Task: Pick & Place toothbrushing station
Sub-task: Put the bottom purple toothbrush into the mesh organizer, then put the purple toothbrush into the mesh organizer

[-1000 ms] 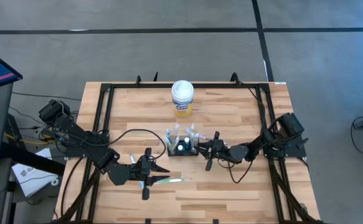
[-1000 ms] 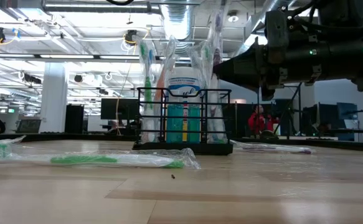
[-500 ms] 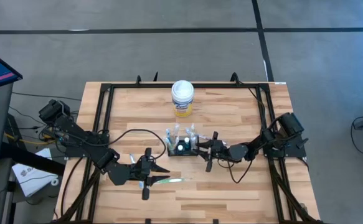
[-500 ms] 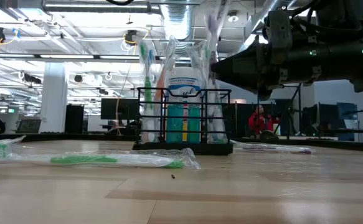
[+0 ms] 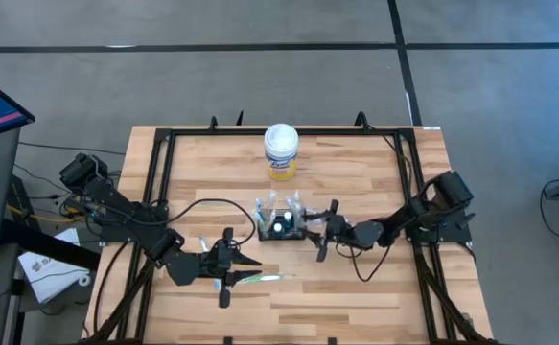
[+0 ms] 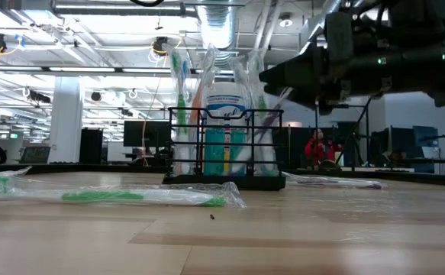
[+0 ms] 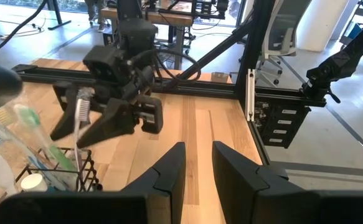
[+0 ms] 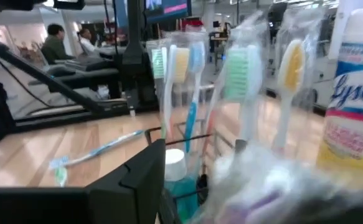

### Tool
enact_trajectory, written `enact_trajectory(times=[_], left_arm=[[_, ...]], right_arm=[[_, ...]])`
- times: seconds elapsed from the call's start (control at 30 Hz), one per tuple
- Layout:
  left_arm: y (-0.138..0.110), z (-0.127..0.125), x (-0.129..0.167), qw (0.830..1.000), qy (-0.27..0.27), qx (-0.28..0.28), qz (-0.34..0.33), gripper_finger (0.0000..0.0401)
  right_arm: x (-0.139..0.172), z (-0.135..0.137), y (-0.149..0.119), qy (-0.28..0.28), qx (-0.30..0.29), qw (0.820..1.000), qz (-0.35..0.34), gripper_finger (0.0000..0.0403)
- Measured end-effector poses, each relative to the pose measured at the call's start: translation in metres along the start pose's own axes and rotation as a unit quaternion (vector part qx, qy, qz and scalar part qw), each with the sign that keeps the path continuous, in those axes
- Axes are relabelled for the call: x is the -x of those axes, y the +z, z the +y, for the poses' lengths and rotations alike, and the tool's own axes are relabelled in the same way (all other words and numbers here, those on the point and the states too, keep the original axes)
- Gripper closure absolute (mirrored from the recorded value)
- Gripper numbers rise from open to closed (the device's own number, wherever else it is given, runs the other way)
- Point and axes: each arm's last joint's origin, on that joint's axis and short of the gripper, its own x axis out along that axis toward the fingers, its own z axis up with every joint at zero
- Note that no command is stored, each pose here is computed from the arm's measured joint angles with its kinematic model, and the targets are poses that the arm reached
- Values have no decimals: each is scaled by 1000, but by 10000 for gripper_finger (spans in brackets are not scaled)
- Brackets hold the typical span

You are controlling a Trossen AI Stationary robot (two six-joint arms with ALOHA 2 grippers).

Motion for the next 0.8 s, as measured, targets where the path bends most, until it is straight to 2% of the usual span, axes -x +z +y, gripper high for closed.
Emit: enact_trajectory(times=[0.13, 0.23, 0.57, 0.8], left_arm=[[-5, 2, 0, 1000, 1, -2, 4, 327], [-13, 4, 0, 1000, 2, -4, 7, 327], [-8, 5, 0, 1000, -1, 12, -13, 327], [-8, 5, 0, 1000, -1, 12, -13, 327]], right_arm=[[9, -2, 10, -2, 21, 1000, 12, 232], [18, -8, 17, -10, 10, 1000, 21, 241], [39, -23, 23, -18, -6, 998, 63, 252], [44, -18, 37, 21, -15, 999, 42, 245]])
